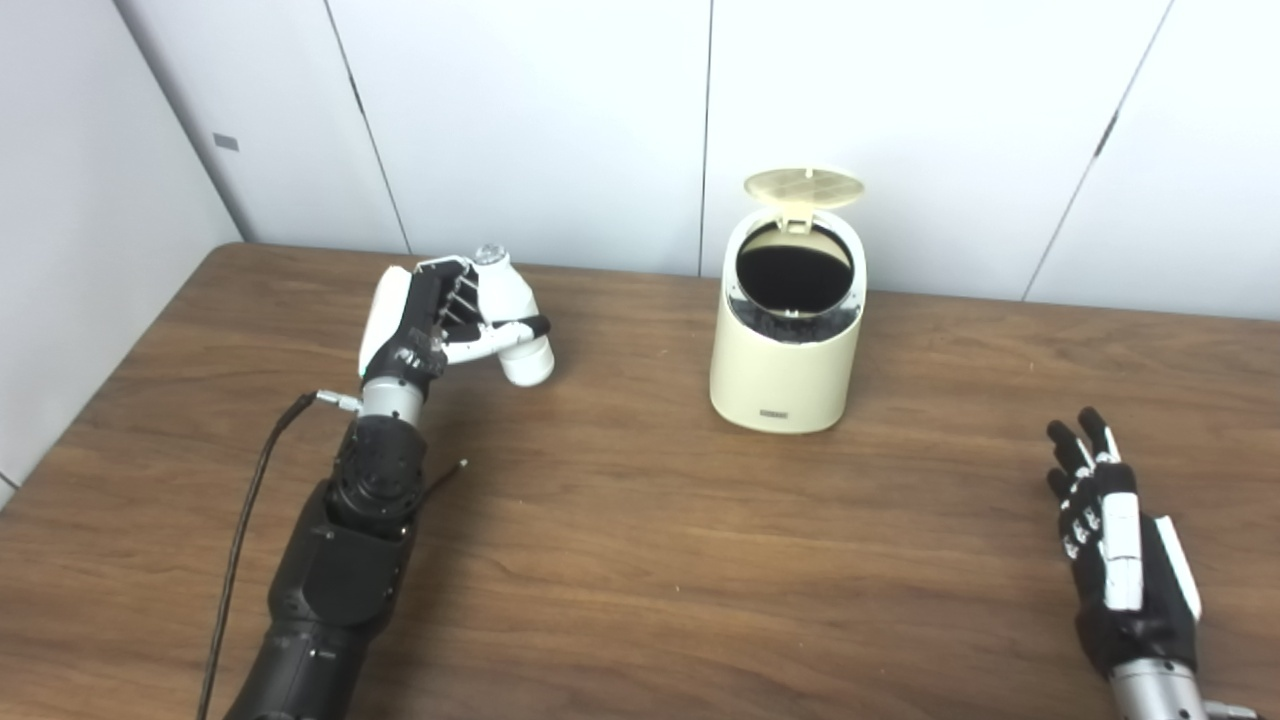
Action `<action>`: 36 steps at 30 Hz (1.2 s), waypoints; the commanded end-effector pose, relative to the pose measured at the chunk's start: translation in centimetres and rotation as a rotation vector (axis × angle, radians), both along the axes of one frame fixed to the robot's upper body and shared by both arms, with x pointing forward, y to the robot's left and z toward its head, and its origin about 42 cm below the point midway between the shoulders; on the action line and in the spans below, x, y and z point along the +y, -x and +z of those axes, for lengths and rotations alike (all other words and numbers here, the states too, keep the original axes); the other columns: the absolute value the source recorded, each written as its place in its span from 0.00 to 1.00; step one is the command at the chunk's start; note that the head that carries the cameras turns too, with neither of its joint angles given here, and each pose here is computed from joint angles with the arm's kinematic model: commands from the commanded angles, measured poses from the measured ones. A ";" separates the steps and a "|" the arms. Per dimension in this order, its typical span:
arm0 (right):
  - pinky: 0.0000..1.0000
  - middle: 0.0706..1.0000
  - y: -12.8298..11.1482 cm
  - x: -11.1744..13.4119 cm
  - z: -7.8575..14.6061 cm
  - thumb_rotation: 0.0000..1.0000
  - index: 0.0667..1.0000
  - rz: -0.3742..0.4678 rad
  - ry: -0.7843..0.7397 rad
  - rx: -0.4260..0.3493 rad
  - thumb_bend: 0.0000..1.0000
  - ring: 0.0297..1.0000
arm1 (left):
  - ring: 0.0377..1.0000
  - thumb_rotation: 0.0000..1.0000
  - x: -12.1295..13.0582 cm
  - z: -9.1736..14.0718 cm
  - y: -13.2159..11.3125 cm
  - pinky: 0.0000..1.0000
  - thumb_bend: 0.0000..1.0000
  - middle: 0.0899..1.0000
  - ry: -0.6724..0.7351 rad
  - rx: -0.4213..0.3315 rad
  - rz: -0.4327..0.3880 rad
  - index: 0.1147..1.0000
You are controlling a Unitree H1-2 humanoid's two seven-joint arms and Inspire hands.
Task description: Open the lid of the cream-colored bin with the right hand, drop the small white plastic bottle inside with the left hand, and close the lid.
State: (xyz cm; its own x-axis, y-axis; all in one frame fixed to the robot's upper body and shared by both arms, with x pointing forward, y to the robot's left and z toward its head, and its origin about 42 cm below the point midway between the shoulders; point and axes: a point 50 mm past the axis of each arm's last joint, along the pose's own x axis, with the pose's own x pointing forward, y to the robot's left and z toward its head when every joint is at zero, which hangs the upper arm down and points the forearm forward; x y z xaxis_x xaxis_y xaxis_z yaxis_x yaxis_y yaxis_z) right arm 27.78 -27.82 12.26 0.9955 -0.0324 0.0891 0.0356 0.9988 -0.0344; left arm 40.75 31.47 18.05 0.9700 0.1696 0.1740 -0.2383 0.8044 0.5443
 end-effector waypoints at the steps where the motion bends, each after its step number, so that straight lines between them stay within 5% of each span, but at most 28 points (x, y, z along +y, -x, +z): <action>1: 1.00 0.94 -0.4 0.1 0.8 1.00 1.00 -0.004 -0.007 -0.031 0.63 1.00 | 0.35 0.00 0.5 2.7 -0.9 0.32 0.52 0.37 -0.021 -0.100 0.006 0.45; 14: 1.00 0.94 -0.5 0.6 -0.4 1.00 1.00 -0.017 -0.005 -0.013 0.61 1.00 | 0.35 0.00 -4.8 8.3 3.7 0.30 0.50 0.39 -0.023 -0.353 -0.077 0.49; 26: 1.00 0.94 -0.5 0.9 -1.3 1.00 1.00 -0.011 -0.009 0.002 0.64 1.00 | 0.34 0.00 -10.0 11.5 5.3 0.29 0.49 0.41 0.053 -0.590 -0.214 0.49; 36: 1.00 0.93 -0.5 1.1 -1.7 1.00 0.99 -0.025 0.008 0.009 0.65 1.00 | 0.35 0.00 -13.0 12.4 5.1 0.30 0.49 0.42 0.122 -0.624 -0.272 0.48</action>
State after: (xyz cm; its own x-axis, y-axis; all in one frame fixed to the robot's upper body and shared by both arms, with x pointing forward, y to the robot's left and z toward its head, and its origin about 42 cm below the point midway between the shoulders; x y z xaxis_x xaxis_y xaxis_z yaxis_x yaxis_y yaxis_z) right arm 28.75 -27.13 12.03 0.9940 -0.0485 0.0978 0.0542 0.9970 -0.0561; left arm 35.40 19.11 27.50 0.7854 0.0045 0.6190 -0.2506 0.9166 0.3113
